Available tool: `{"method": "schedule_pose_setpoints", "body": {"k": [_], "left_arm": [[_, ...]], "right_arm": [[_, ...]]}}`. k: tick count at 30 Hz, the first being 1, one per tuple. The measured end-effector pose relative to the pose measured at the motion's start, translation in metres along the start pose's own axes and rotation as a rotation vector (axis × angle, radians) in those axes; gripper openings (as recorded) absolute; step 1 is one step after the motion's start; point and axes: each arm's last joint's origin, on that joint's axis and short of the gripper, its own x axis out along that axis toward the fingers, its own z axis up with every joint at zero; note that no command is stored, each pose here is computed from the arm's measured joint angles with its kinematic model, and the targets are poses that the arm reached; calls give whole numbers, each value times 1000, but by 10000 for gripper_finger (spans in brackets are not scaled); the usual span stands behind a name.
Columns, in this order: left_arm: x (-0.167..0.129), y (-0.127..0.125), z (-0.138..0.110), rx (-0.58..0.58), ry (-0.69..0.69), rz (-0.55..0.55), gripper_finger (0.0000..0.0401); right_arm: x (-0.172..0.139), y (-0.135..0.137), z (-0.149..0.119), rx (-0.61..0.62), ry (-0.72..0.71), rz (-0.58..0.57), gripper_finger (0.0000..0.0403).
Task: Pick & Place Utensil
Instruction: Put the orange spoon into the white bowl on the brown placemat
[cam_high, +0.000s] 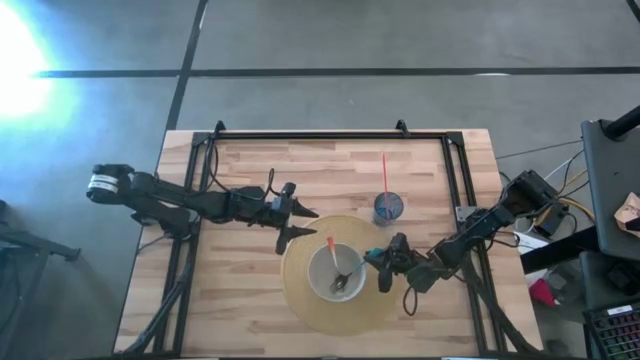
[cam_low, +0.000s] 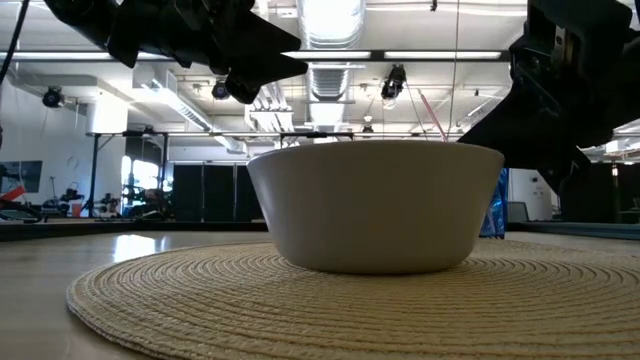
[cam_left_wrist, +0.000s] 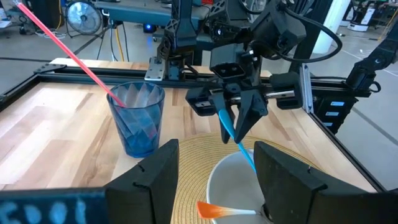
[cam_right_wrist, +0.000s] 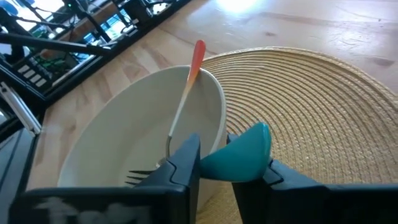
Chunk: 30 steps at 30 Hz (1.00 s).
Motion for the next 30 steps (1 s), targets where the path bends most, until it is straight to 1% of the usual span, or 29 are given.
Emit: {"method": "schedule_pose_setpoints", "body": {"k": [21, 24, 30], "left_arm": [[0, 0, 0, 0, 0, -1, 200], [0, 0, 0, 0, 0, 0, 200], [0, 0, 0, 1, 0, 0, 200]], "right_arm": [[-3, 4, 6, 19, -21, 20, 182], [-4, 4, 8, 23, -22, 21, 192], [-10, -2, 12, 26, 5, -24, 199]]}}
